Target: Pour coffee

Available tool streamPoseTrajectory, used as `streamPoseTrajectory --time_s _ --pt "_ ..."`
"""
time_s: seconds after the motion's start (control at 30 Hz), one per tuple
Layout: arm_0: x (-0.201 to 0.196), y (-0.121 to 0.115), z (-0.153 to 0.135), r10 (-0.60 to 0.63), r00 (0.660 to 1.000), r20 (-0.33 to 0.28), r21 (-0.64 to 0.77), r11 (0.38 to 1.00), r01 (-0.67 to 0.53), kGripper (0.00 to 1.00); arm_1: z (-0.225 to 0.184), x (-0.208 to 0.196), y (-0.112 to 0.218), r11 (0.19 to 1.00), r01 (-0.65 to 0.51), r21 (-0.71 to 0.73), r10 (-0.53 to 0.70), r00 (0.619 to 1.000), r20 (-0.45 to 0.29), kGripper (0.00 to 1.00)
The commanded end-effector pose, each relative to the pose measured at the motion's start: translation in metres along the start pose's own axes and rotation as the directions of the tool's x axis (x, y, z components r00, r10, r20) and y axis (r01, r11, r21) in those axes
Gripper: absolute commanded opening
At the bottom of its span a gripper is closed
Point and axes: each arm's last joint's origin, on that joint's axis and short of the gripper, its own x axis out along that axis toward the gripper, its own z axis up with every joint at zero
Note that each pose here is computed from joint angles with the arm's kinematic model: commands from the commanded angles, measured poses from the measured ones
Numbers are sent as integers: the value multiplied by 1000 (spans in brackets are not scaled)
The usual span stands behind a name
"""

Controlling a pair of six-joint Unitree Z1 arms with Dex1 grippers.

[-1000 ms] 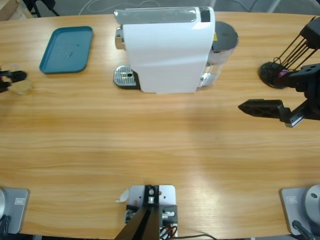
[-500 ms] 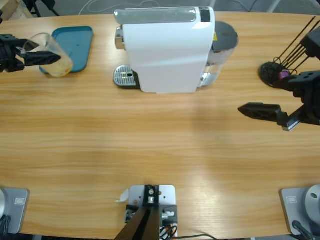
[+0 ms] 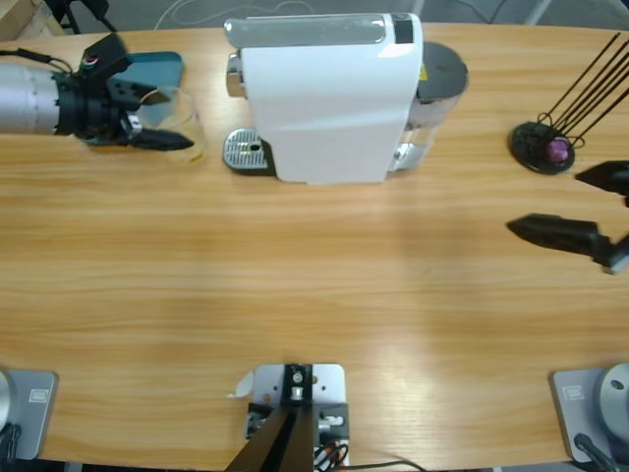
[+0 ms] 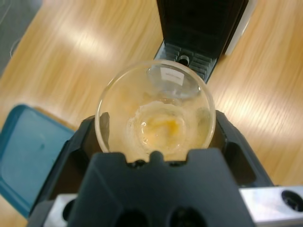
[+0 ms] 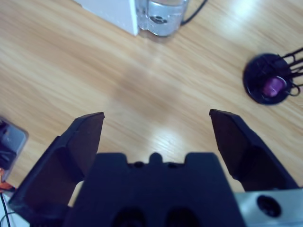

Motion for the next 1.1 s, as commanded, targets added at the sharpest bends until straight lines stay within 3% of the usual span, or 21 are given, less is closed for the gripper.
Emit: streamPoseTrajectory --time_s 0.03,0.27,0.57,0.97,1.07,1.1 --pt "39 -4 8 -78 997 -21 56 995 79 0 -17 -27 -18 999 26 31 -28 996 86 1000" --pt "61 1 9 -87 996 -14 61 994 88 0 -20 -28 -20 999 23 32 -25 996 87 1000" --pt "84 -1 22 -99 994 39 58 994 97 0 -23 -33 -22 999 22 32 -25 996 88 1000" --pt "81 -14 9 -140 990 36 46 989 138 0 -22 -34 -22 999 20 35 -23 995 95 1000" --pt "81 -14 8 -139 990 36 39 990 138 218 -20 -35 -22 999 18 36 -21 995 99 1000" --pt "81 -14 8 -140 989 35 32 990 139 338 -20 -34 -22 999 17 35 -20 995 97 1000"
